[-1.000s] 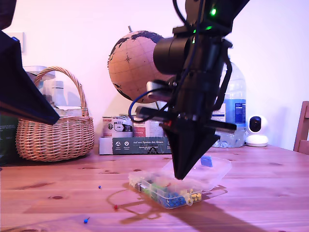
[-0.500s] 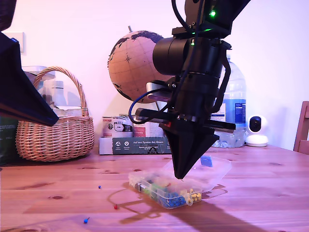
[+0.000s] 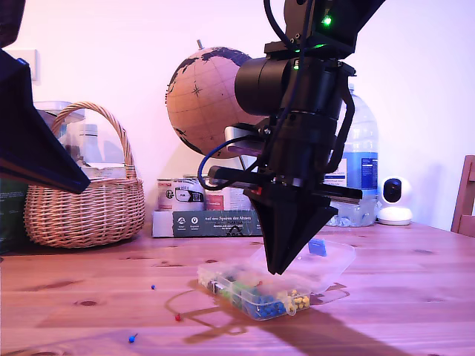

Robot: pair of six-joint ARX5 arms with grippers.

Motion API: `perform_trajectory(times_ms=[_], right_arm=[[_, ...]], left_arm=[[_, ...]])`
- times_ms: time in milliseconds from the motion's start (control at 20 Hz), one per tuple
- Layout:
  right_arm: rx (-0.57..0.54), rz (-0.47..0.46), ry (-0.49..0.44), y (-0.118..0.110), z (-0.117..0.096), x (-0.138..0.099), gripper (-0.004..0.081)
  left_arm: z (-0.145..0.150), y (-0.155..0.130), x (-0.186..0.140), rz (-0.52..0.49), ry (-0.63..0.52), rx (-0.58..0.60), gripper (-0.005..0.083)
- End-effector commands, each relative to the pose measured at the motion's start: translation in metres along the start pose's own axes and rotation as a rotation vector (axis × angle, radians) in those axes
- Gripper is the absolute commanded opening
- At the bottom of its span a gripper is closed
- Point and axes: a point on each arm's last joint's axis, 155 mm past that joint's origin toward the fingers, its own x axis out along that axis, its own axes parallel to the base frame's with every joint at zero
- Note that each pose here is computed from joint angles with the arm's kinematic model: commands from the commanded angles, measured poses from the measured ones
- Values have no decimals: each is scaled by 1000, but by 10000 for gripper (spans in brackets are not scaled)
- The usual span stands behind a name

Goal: Sort the loose pins on the table into their correct compartments

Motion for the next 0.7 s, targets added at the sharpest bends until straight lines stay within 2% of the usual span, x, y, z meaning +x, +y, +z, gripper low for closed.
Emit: perform_trajectory(times_ms=[0, 150, 250, 500, 650], right_arm=[[-7, -1, 8, 1, -2, 3, 9], [-9, -6, 25, 0, -7, -1, -13], [-28, -2, 4, 2, -5, -13, -13], [-71, -15, -170, 12, 18, -65, -13], [-115, -10, -274, 27, 28, -94, -13]], left_arm=[[5, -2, 0, -5, -10, 4, -24], [5, -2, 0, -5, -11, 5, -24], [7, -1, 0, -1, -19, 8, -24], [15, 11, -1, 65, -49, 23, -24], [23, 19, -2, 109, -76, 150, -24]])
